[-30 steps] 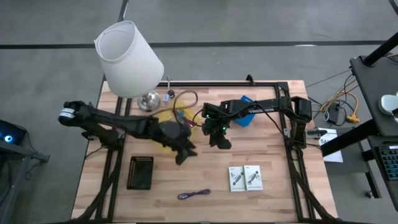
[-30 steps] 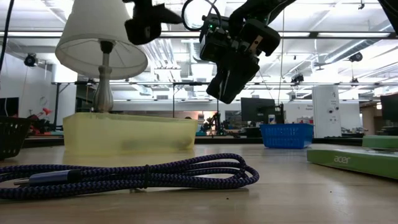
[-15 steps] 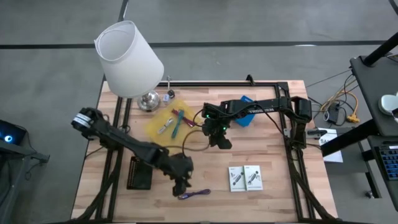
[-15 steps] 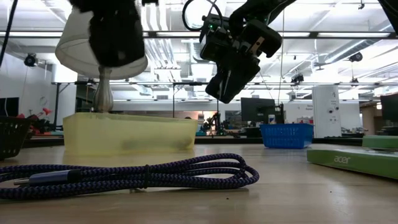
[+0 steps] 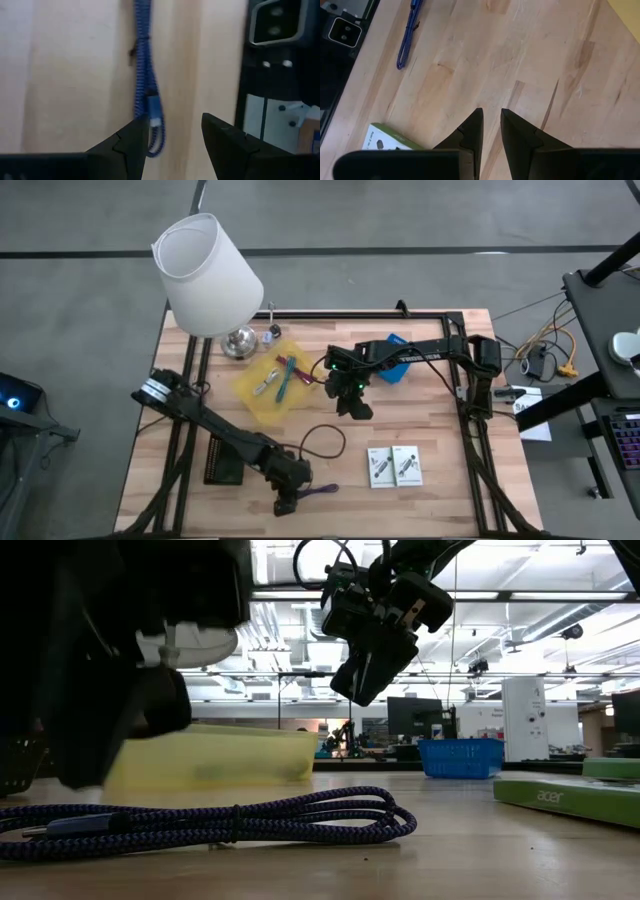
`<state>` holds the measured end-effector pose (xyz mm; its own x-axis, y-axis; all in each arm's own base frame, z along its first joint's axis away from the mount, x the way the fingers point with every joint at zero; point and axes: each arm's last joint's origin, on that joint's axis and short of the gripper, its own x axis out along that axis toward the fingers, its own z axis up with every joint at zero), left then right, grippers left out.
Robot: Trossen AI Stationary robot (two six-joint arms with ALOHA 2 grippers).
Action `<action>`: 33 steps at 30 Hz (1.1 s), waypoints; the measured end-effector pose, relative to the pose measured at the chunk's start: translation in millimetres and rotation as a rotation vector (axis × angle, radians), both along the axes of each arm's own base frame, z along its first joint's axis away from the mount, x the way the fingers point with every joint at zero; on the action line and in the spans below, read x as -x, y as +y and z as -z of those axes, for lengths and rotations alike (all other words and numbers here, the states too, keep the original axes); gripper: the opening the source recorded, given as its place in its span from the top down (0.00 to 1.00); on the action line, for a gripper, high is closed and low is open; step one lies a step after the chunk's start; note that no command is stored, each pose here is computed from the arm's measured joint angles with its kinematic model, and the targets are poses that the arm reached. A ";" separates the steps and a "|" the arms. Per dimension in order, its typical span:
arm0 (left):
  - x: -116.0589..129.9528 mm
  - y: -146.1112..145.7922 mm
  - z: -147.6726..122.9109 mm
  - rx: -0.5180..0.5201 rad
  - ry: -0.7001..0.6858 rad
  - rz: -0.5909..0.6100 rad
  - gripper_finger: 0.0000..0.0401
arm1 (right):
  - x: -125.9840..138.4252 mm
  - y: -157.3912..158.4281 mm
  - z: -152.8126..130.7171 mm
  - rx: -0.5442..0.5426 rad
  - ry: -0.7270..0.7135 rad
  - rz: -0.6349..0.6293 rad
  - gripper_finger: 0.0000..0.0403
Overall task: Pick and place items into bin
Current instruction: Put the blue charger cable into the yellow bin
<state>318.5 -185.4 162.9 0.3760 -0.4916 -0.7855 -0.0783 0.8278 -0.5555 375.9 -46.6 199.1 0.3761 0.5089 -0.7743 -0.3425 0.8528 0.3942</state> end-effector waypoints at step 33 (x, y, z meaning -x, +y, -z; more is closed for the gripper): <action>0.0 1.5 20.2 -0.046 0.053 -0.061 0.74 | -0.2 0.0 -0.1 -0.001 0.000 0.002 0.86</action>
<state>318.5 -184.0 142.7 0.3617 -0.4321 -0.8261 -0.1576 0.8450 -0.5110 376.0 -46.6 199.2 0.3776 0.5087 -0.7738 -0.3407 0.8533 0.3947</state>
